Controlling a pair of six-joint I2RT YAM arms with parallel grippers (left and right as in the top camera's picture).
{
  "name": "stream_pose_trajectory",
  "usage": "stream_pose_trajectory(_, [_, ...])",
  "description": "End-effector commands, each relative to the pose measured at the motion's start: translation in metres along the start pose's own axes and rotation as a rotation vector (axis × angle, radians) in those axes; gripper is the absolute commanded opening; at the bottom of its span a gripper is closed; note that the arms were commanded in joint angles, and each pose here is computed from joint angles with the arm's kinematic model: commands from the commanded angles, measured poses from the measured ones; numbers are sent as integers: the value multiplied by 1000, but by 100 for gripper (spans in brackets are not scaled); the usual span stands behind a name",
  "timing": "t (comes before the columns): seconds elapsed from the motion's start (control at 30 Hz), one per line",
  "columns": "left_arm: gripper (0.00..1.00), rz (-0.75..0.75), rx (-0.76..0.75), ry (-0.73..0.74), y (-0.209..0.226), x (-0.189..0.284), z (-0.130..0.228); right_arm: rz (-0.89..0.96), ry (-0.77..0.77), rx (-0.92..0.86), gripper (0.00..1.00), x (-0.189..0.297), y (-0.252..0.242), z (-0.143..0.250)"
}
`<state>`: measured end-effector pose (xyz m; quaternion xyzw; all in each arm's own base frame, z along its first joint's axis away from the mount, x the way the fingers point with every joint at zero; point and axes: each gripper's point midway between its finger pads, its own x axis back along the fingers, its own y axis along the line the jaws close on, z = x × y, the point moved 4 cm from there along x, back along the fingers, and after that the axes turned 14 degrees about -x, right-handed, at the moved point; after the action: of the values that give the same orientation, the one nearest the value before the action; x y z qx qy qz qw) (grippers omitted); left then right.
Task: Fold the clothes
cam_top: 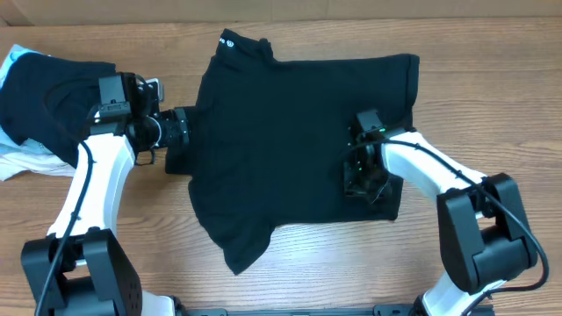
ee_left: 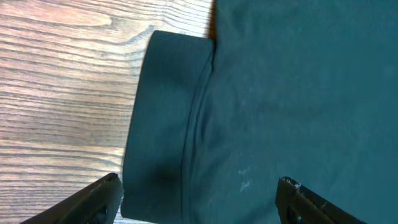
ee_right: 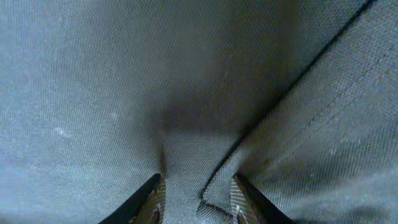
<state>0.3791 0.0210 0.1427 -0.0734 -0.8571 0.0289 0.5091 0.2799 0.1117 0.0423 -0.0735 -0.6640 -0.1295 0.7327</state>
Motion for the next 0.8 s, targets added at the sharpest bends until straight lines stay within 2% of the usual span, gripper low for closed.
stream_pose_trajectory(0.0, [82,18,-17,9,-4,-4,0,132,-60,-45,38,-3,-22,-2])
stream_pose_trajectory(0.3, [85,18,-16,11,-4,-4,1,257,-87,-48,33,2,-41,-3])
stream_pose_trajectory(0.37, [86,19,-16,14,-4,-5,1,243,-78,-48,27,2,-39,-2])
stream_pose_trajectory(0.5, [78,21,-13,26,-4,-8,4,231,-77,-49,23,4,-36,-3])
stream_pose_trajectory(0.6, [76,26,-6,57,-3,-16,12,231,-79,-49,21,4,-36,-4])
stream_pose_trajectory(0.67, [76,38,2,91,-3,-25,21,230,-80,-49,11,4,-36,-4])
stream_pose_trajectory(0.77, [71,83,13,139,-9,-38,34,232,-77,-50,4,5,-36,-4])
